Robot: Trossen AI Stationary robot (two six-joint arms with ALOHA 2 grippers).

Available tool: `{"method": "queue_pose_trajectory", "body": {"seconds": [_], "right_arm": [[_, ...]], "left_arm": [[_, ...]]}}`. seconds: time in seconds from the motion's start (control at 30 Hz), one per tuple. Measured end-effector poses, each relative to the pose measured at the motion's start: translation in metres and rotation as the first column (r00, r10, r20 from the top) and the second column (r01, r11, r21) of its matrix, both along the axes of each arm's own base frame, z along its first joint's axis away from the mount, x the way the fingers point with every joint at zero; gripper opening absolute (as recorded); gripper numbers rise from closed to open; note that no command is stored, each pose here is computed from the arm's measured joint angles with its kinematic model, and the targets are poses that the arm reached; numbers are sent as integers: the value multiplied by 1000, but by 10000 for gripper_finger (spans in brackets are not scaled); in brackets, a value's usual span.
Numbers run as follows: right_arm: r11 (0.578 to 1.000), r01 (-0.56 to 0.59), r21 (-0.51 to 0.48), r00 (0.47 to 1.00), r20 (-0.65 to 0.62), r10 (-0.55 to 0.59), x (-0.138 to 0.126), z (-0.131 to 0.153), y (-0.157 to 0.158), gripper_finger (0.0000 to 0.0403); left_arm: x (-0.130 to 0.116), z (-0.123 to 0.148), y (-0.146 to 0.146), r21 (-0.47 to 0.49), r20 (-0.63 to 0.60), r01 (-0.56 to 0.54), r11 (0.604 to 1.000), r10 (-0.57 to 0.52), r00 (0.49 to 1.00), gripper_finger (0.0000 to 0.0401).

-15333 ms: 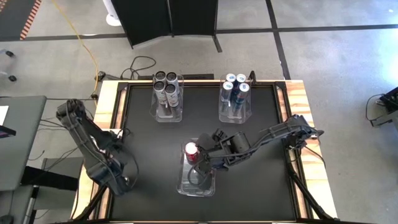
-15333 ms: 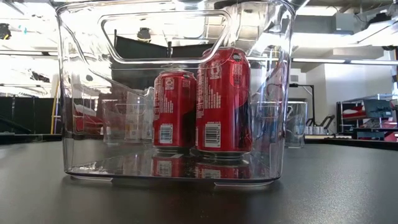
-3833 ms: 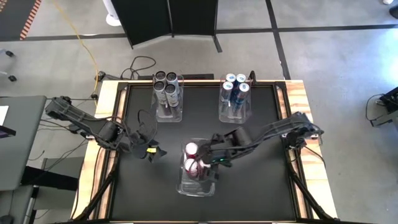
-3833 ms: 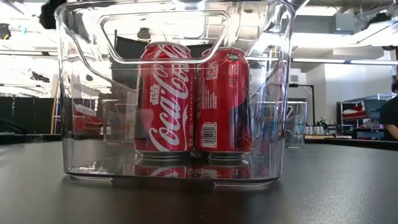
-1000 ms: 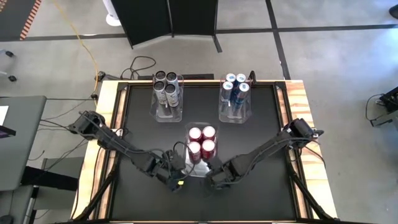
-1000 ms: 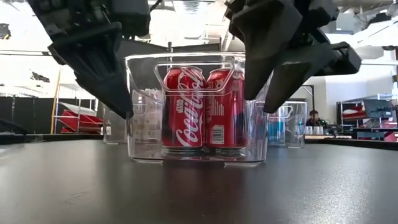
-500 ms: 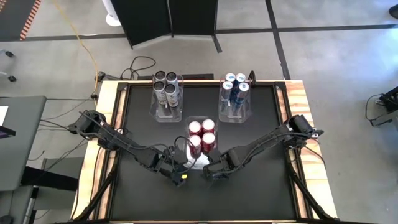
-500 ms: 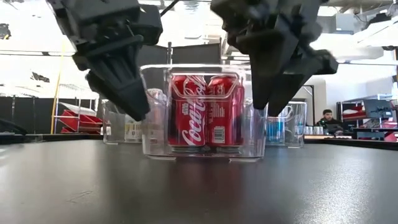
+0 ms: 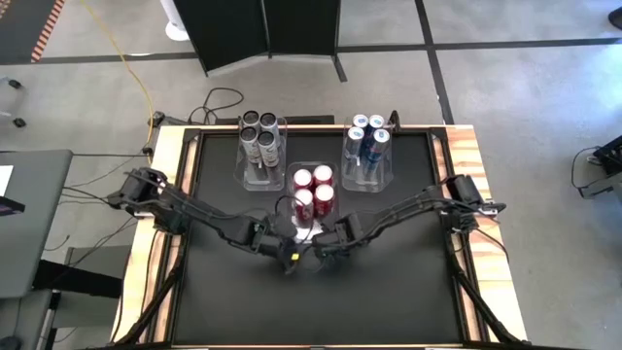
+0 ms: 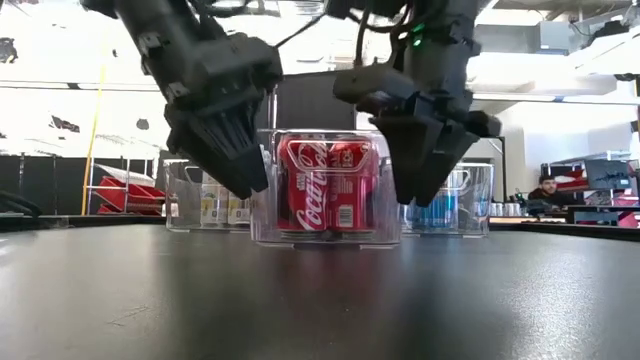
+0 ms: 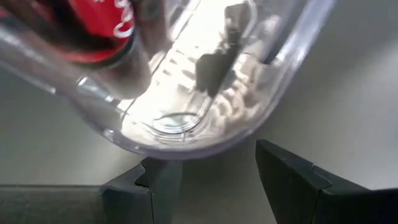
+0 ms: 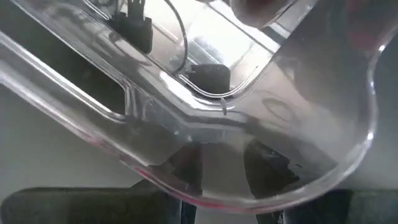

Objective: Sort soda cans
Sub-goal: Move the bottom transparent bin into the top middle of the table

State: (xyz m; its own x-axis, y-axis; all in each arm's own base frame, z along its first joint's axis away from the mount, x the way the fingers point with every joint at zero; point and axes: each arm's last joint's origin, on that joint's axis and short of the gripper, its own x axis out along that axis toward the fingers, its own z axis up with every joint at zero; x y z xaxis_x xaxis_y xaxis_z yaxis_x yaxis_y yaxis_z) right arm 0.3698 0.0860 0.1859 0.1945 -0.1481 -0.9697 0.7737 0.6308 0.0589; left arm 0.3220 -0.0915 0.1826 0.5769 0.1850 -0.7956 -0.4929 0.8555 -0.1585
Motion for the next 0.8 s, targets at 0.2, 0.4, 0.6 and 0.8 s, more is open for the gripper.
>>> {"method": "queue_pose_trajectory", "body": {"seconds": [0.2, 0.4, 0.6, 0.8], "right_arm": [[999, -33, -15, 999, -7, 32, 5, 0, -20, 136], [998, -63, -25, 998, -33, 62, 8, 0, -48, 136], [997, -62, -40, 997, -57, 60, 9, 0, -83, 136], [996, -73, -49, 994, -87, 68, 7, 1, -117, 136]], "left_arm": [[4, -2, 35, 31, -42, -99, 995, 100, 994, 196], [8, -2, 63, 56, -61, -114, 992, 118, 991, 196], [9, -2, 87, 58, -64, -177, 983, 180, 981, 196], [10, -2, 109, 30, -66, -207, 978, 209, 976, 196]]}}
